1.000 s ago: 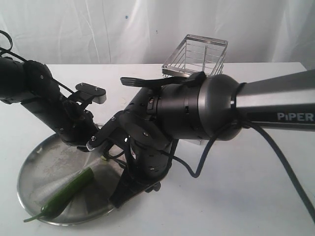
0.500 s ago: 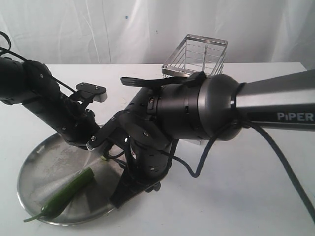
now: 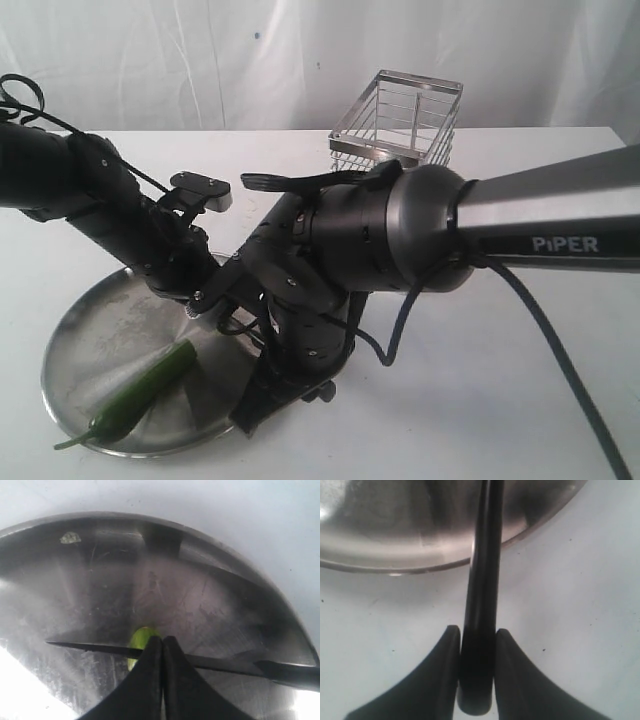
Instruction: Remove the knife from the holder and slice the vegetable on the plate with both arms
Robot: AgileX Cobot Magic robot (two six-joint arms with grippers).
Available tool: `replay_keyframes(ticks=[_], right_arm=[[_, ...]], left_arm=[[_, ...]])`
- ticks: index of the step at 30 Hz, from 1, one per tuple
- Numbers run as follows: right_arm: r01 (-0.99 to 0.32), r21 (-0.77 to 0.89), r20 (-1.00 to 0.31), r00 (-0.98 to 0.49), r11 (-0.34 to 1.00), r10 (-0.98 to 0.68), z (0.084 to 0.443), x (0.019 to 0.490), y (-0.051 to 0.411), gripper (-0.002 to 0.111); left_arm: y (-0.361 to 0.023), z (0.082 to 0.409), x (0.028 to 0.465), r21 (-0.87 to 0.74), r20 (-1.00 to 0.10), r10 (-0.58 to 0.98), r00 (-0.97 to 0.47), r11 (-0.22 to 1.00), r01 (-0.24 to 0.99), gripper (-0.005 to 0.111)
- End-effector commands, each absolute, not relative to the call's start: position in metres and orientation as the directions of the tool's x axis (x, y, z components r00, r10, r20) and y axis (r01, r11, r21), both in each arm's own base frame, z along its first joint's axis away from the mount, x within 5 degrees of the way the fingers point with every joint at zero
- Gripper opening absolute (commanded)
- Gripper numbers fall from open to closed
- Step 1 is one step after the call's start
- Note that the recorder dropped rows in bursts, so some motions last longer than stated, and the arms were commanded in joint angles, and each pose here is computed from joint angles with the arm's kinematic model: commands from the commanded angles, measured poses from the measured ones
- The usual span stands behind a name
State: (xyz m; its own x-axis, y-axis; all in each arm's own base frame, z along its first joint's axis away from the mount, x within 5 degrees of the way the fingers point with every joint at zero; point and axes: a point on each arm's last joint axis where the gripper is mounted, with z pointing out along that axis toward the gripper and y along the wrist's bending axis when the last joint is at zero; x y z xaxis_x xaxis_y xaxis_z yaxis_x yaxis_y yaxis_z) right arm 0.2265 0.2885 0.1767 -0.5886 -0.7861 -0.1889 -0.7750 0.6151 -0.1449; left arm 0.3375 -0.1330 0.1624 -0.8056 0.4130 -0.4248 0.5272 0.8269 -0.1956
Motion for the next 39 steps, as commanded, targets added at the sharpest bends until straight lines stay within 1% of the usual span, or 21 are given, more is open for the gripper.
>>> replay_keyframes(ticks=[1,14,18,26,35,39], right_arm=[[-0.756,-0.104,-0.209,-0.618,0.646,-0.758,0.183,0.231,0.286,0.0],[-0.78,-0.108,-0.115,-0.606,0.617,-0.787,0.182,0.23,0.276,0.0],[-0.795,-0.114,-0.062,-0.593,0.596,-0.803,0.182,0.228,0.272,0.0],[-0.82,-0.117,-0.026,-0.562,0.56,-0.827,0.187,0.225,0.268,0.0],[-0.839,-0.157,0.013,-0.53,0.521,-0.848,0.194,0.224,0.261,0.0],[-0.838,-0.152,0.023,-0.533,0.524,-0.846,0.193,0.223,0.261,0.0]], left_arm=[[-0.139,0.146,0.332,-0.219,-0.37,0.445,-0.816,0.812,0.542,0.0],[-0.139,0.132,0.333,-0.224,-0.336,0.451,-0.827,0.814,0.535,0.0],[-0.139,0.13,0.334,-0.217,-0.339,0.456,-0.823,0.813,0.54,0.0],[-0.139,0.131,0.335,-0.21,-0.349,0.458,-0.818,0.812,0.544,0.0],[-0.139,0.131,0.335,-0.21,-0.349,0.458,-0.818,0.812,0.544,0.0],[-0.139,0.131,0.335,-0.21,-0.349,0.458,-0.818,0.812,0.544,0.0]])
